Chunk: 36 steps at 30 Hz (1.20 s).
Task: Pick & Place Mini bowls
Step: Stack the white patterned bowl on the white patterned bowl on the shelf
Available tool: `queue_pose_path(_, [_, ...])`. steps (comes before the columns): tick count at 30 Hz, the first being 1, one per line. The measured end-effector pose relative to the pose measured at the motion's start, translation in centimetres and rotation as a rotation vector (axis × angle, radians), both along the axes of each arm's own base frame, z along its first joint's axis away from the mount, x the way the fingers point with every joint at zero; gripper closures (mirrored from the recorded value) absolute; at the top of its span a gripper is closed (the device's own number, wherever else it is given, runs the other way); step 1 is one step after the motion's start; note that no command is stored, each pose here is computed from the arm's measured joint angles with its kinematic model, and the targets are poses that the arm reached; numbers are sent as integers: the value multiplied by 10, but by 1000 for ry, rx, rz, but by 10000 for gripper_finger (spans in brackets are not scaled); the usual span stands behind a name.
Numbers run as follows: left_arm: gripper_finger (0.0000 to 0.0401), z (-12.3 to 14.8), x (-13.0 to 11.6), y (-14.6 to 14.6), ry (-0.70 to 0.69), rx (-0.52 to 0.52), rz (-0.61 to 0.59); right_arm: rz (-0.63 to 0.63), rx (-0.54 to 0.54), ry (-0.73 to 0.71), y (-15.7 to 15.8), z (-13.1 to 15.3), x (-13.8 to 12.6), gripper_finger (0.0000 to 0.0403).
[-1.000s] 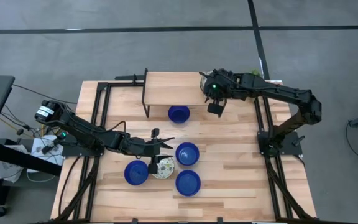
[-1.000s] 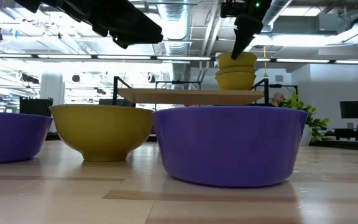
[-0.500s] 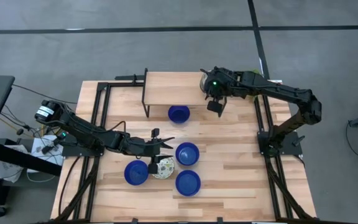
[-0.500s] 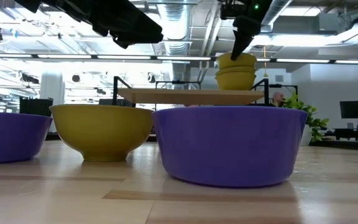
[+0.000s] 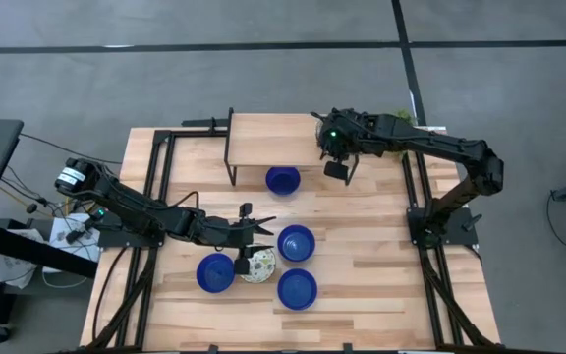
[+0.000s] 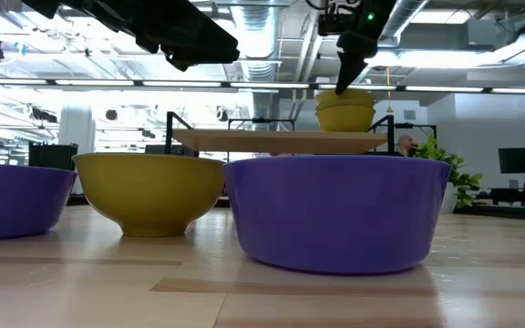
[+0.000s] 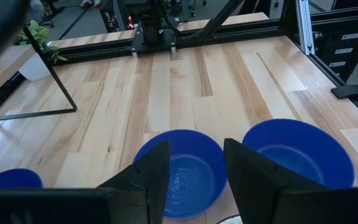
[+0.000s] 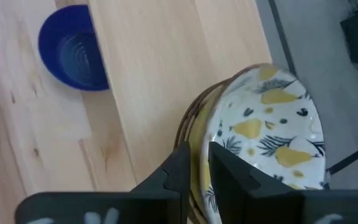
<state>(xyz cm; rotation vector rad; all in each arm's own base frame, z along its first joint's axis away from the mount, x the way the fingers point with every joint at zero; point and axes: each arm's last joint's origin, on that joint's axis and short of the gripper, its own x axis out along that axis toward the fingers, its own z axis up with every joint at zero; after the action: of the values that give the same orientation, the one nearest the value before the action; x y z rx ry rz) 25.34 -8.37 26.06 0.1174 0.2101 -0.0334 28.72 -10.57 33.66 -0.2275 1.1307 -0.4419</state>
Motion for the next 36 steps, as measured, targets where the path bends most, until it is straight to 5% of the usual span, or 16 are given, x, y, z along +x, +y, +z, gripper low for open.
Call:
queue_pose_path(23, [252, 0, -1, -5, 1, -1, -25, 2, 0, 21, -2, -3, 1, 334])
queue_pose_path(36, [252, 0, -1, -5, 1, -1, -25, 5, -13, -52, 8, 22, -22, 334])
